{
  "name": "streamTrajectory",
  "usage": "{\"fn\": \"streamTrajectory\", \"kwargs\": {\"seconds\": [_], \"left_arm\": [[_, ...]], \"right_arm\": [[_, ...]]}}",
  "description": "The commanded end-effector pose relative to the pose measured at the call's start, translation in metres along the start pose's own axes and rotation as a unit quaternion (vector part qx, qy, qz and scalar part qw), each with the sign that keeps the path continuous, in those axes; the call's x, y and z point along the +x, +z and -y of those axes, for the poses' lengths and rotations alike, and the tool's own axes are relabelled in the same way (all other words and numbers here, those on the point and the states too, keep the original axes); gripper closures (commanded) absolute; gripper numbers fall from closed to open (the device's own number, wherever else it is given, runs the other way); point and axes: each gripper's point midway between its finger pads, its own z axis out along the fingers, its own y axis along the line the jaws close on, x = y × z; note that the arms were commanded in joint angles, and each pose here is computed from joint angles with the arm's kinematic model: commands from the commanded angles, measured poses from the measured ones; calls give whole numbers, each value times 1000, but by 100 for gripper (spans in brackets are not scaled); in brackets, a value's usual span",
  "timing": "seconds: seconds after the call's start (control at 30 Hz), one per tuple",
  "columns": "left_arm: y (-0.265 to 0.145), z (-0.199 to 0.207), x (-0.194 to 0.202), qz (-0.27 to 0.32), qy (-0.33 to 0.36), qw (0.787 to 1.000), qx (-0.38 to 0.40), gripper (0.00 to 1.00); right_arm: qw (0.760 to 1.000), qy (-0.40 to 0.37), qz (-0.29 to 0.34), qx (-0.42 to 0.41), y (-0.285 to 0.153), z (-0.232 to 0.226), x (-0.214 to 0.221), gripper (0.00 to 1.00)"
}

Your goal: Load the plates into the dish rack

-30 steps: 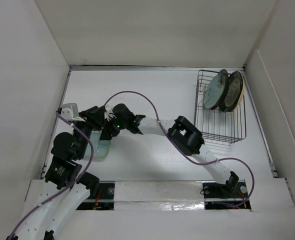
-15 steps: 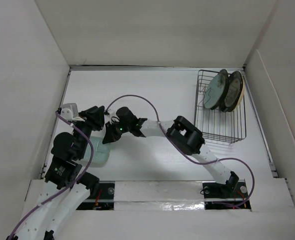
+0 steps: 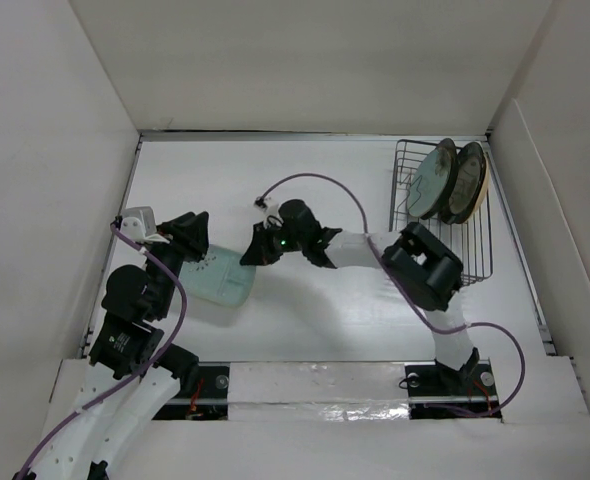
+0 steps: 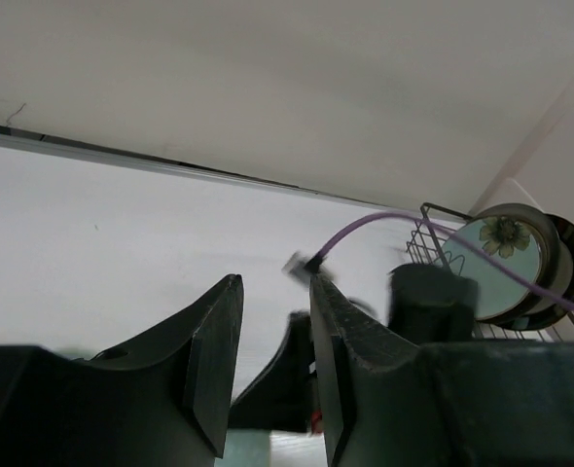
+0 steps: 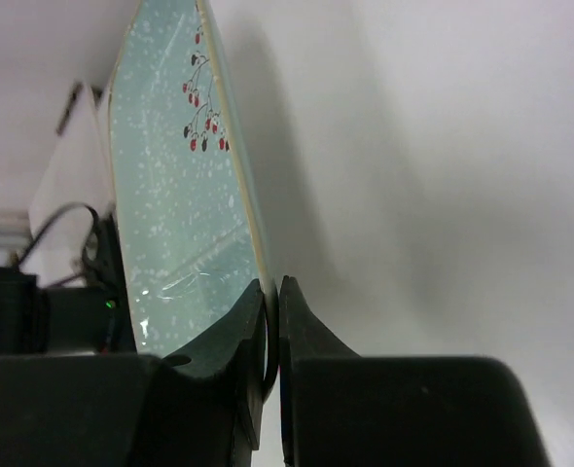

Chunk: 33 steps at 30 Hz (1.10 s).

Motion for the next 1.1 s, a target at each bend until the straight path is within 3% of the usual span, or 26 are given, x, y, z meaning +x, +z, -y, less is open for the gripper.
{"fn": "streamTrajectory", "kwargs": {"seconds": [0.0,0.13,0.23,0.27,0.33,0.37,0.43,0.47,0.57,0.67,0.83,1.07], "left_arm": [[-3,2,-14,29,-4,1000,4,70],[-4,5,-13,27,-5,999,16,69],[0,8,-7,15,-3,1000,22,67],[2,8,-3,6,0,1000,21,66],[2,14,-1,-2,0,999,36,63],[2,16,-2,-1,-1,999,40,62],[1,18,-3,0,-2,999,48,58],[1,18,-2,-1,-2,999,48,58],[-2,23,-4,-1,-6,998,62,57],[-3,26,-4,0,-7,997,71,56],[-5,34,-4,-3,-11,996,92,55],[-7,38,-4,-4,-14,995,103,54]], "right_arm": [[961,-89,248,-82,-100,-104,-166,100],[940,-93,327,33,-179,-84,-208,100],[891,-92,407,178,-255,-54,-237,100],[854,-77,446,256,-287,-34,-247,100],[814,-77,450,360,-331,-4,-246,100],[778,-70,475,406,-363,-1,-249,100],[727,-71,473,493,-406,17,-241,100],[683,-60,488,541,-434,18,-237,100],[597,-55,474,645,-492,30,-226,100],[550,-56,450,701,-526,34,-220,100],[518,-67,385,761,-545,46,-213,100],[519,-84,325,786,-537,74,-207,100]]}}
